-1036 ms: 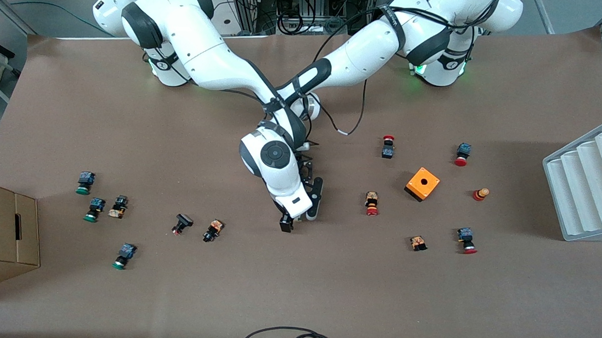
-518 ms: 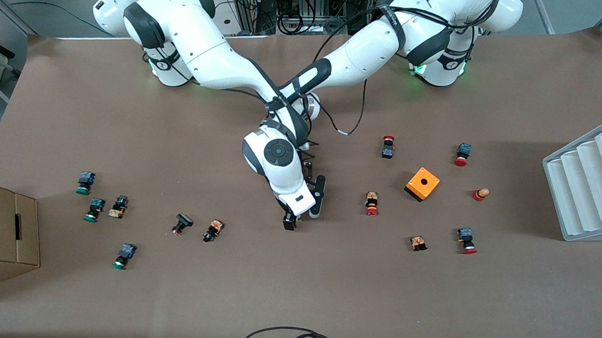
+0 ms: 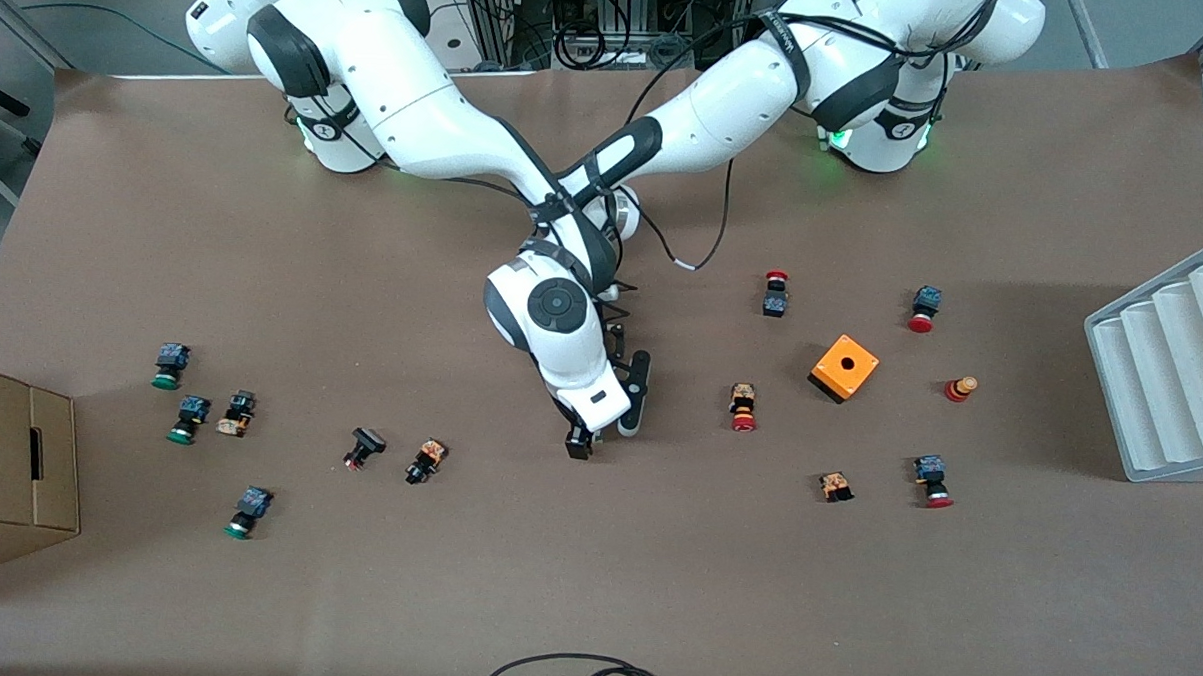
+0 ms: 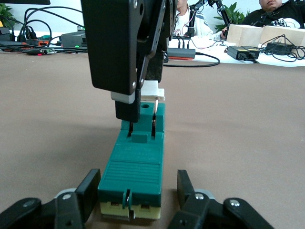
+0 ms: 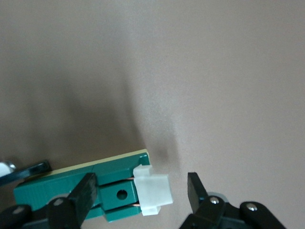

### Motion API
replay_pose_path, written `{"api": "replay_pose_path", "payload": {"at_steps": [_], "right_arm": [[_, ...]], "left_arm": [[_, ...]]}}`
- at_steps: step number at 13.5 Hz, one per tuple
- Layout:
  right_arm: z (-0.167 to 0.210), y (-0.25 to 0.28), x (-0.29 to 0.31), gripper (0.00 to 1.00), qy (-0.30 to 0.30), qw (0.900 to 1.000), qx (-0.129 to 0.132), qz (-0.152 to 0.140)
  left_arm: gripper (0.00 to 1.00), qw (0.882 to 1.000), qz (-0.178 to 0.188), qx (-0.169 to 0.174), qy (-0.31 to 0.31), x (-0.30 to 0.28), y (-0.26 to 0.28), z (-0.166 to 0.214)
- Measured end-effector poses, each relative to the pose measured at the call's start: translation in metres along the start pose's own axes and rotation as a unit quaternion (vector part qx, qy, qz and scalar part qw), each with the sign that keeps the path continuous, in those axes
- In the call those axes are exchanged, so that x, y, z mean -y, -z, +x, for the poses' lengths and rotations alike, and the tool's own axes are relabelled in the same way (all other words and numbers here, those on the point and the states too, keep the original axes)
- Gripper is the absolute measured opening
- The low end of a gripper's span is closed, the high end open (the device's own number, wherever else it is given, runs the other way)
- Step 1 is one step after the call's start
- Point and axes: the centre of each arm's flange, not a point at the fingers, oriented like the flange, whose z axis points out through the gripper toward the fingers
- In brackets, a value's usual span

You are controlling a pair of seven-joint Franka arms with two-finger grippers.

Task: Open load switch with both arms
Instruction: 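Press the white handle down with the right gripper fingertips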

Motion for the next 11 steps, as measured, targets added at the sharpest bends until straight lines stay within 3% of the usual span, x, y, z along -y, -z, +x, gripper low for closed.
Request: {"api": "replay_pose_path", "payload": {"at_steps": [11], "right_arm": [[0.0035, 0.0002, 0.0044, 0.77, 0.004, 1.0, 0.0, 0.001]], "left_arm": [[0.73, 1.0, 0.0, 0.0, 0.0, 0.0, 0.0, 0.0]]}}
